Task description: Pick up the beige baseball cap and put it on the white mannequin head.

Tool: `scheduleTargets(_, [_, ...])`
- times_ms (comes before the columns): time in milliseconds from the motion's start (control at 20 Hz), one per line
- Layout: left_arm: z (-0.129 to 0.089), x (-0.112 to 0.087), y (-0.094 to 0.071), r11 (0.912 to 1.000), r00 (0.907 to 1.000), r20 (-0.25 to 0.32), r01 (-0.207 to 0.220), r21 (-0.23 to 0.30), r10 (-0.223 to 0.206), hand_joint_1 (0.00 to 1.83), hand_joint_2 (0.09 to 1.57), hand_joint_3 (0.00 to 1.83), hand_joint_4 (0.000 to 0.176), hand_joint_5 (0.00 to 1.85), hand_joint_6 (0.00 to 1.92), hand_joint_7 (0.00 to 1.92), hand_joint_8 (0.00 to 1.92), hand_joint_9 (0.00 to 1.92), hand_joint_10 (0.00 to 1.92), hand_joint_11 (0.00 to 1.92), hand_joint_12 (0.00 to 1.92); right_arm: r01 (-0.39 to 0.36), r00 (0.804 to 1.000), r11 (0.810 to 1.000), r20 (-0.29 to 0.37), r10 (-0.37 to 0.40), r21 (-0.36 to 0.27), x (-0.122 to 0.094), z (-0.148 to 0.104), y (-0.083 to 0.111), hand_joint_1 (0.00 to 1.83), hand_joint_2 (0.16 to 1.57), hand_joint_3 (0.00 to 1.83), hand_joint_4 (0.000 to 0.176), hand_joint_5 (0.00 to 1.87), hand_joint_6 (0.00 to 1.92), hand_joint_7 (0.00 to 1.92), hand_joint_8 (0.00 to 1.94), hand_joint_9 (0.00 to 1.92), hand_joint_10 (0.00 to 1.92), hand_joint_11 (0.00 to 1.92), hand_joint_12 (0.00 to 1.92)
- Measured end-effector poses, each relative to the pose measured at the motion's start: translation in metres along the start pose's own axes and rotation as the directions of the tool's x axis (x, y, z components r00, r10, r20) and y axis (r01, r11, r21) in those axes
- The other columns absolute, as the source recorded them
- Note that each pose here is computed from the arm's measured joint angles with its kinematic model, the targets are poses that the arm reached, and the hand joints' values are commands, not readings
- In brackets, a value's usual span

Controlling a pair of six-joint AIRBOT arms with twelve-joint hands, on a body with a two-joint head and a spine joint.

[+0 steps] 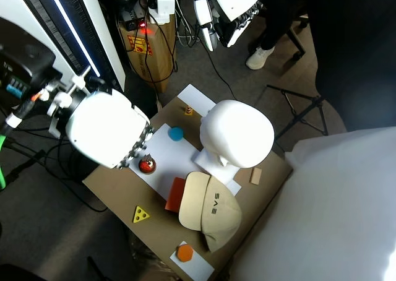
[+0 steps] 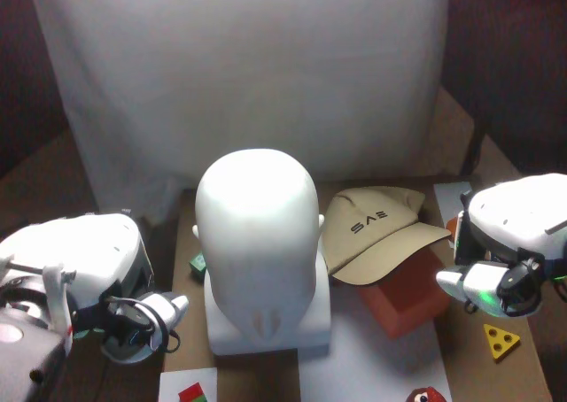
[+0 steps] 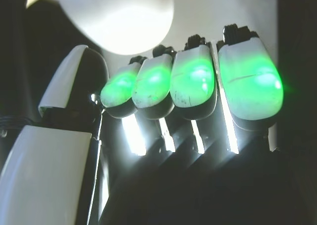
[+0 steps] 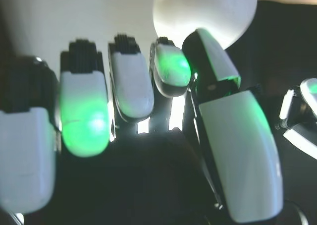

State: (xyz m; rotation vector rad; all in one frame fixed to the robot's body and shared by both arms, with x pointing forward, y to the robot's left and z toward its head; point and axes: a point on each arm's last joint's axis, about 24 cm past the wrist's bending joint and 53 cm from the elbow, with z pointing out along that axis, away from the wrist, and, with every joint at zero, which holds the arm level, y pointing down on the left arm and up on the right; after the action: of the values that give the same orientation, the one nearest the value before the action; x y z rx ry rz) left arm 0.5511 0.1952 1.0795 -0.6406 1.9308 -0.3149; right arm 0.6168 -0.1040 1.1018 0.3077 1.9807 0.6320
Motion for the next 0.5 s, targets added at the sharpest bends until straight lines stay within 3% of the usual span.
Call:
scheduleTargets(50, [-0.001,0.003,0.003,1.0000,1.0000,-0.008,0.003,-0.006,-0.003,0.00,1.05,0.12,0.049,0.04,0.05,0.02,0.04,0.01,0.03,0.00,0.34,0.004,1.000,1.000,-0.001,-0.004,-0.005,0.000,0.000,0.001,0.00,0.84,0.27,0.000,0.00,0.01,0.00,0.00,0.00,0.00,0.00,0.17])
scheduleTargets(200, [-0.006,0.020,0.012,0.9992,0.9988,-0.041,0.026,-0.030,-0.027,0.00,1.05,0.12,0.049,0.04,0.05,0.02,0.04,0.01,0.03,0.00,0.34,0.013,1.000,1.000,-0.018,-0.014,-0.011,0.005,0.000,0.001,0.00,0.84,0.27,0.000,0.00,0.01,0.00,0.00,0.00,0.00,0.00,0.17])
scheduleTargets(250, [-0.009,0.028,0.012,0.9990,0.9978,-0.060,0.028,-0.033,-0.030,0.00,1.09,0.03,0.043,0.05,0.01,0.03,0.01,0.01,0.00,0.00,0.31,0.007,1.000,1.000,-0.029,-0.008,-0.004,0.009,0.000,-0.001,0.00,0.94,0.07,0.000,0.00,0.00,0.00,0.00,0.00,0.00,0.00,0.13])
scheduleTargets(350, [-0.012,0.038,0.005,0.9994,0.9962,-0.080,0.033,-0.012,-0.034,0.00,1.09,0.02,0.042,0.05,0.01,0.03,0.00,0.01,0.00,0.00,0.31,0.009,0.999,1.000,-0.050,-0.009,-0.011,0.017,0.000,0.000,0.00,0.95,0.05,0.000,0.00,0.00,0.00,0.00,0.00,0.00,0.00,0.12])
scheduleTargets(500, [-0.015,0.031,0.000,0.9996,0.9983,-0.050,0.030,0.002,-0.030,0.00,1.09,0.02,0.042,0.05,0.00,0.03,0.00,0.02,0.00,0.00,0.31,0.068,0.997,0.997,-0.019,-0.069,-0.039,0.011,0.003,0.005,0.00,0.96,0.04,0.000,0.00,0.00,0.00,0.00,0.00,0.00,0.00,0.12])
